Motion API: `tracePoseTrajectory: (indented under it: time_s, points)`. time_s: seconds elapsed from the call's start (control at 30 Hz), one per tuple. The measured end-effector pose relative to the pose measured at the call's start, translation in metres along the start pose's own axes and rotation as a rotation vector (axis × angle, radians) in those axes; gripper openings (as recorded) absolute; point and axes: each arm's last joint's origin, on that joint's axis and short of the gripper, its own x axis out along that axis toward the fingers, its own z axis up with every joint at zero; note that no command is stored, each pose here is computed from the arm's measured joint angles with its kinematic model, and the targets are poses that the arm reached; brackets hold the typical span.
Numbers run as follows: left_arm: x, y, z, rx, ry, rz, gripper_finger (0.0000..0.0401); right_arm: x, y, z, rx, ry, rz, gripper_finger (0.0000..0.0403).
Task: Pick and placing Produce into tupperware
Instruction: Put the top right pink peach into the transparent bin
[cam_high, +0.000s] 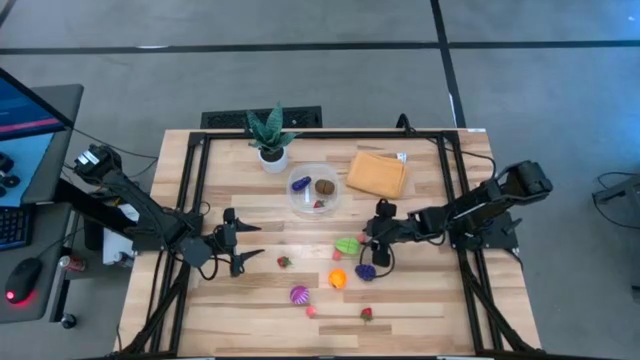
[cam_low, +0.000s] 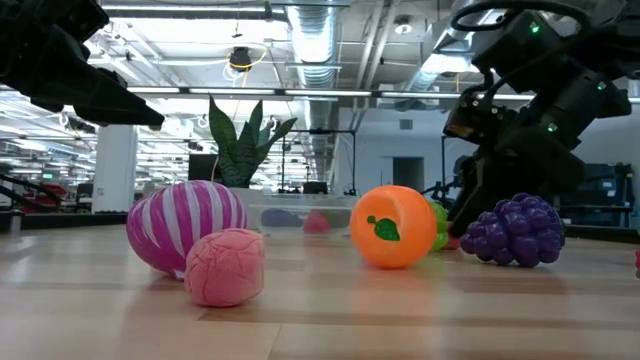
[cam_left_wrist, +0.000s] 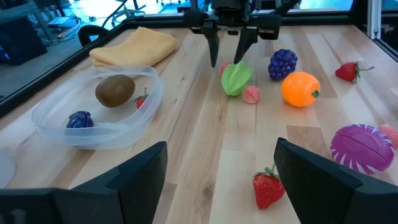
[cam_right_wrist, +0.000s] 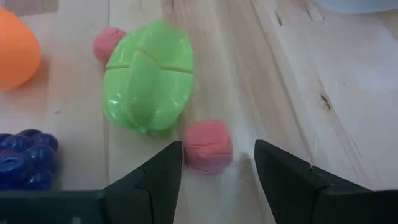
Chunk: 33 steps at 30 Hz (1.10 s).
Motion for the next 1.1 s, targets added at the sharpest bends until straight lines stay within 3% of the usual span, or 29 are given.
tracePoseTrajectory:
  time_s: [1.1]
  points:
    - [0.0, 0.0001, 0.0, -0.001, -0.001, 0.004, 0.0286, 0.0003, -0.0008, 0.0022, -0.006, -0.009, 0.042, 0.0136]
